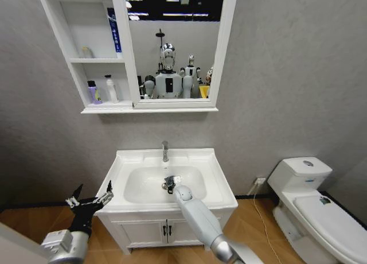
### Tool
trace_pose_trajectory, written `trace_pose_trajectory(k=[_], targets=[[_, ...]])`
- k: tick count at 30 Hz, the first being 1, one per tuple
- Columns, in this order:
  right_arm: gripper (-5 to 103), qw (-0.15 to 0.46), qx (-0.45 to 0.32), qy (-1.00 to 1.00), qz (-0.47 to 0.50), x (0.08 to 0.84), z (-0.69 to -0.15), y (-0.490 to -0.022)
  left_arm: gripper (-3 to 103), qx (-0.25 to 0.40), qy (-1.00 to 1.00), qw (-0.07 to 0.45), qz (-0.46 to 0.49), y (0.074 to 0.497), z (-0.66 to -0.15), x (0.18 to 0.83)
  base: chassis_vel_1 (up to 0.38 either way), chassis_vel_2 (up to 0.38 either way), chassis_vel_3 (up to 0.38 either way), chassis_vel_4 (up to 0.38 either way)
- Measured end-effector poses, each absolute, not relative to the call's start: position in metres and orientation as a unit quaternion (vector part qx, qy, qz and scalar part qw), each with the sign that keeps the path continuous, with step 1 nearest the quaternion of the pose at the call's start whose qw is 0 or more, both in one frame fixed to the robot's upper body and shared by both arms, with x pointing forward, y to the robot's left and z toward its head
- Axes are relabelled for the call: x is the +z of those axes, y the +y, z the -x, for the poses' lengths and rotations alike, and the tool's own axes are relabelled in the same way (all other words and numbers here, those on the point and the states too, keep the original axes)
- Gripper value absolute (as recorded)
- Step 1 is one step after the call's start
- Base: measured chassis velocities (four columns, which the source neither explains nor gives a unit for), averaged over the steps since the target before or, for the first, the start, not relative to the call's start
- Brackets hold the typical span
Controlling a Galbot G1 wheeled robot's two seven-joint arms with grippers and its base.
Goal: Move facial cleanser and shampoo from washbasin to cabinet, then wipe washbasin with towel.
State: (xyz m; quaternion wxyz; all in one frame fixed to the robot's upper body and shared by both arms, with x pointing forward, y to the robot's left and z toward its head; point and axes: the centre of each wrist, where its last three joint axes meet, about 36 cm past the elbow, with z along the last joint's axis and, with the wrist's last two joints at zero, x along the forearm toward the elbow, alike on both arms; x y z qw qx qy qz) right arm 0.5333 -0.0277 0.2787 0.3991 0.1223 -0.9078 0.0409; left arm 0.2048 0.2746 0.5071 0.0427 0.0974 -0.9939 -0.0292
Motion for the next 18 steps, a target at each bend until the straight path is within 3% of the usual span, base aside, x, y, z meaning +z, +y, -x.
trace_pose_trajectory(k=[18], targets=[[5,0.379,0.048,-0.914,-0.134,0.297,-0.52,-0.013,100,-0.029,-0.994,0.043,-0.097,0.275,-0.205,0.507,0.0,0.0,0.0,0.0]])
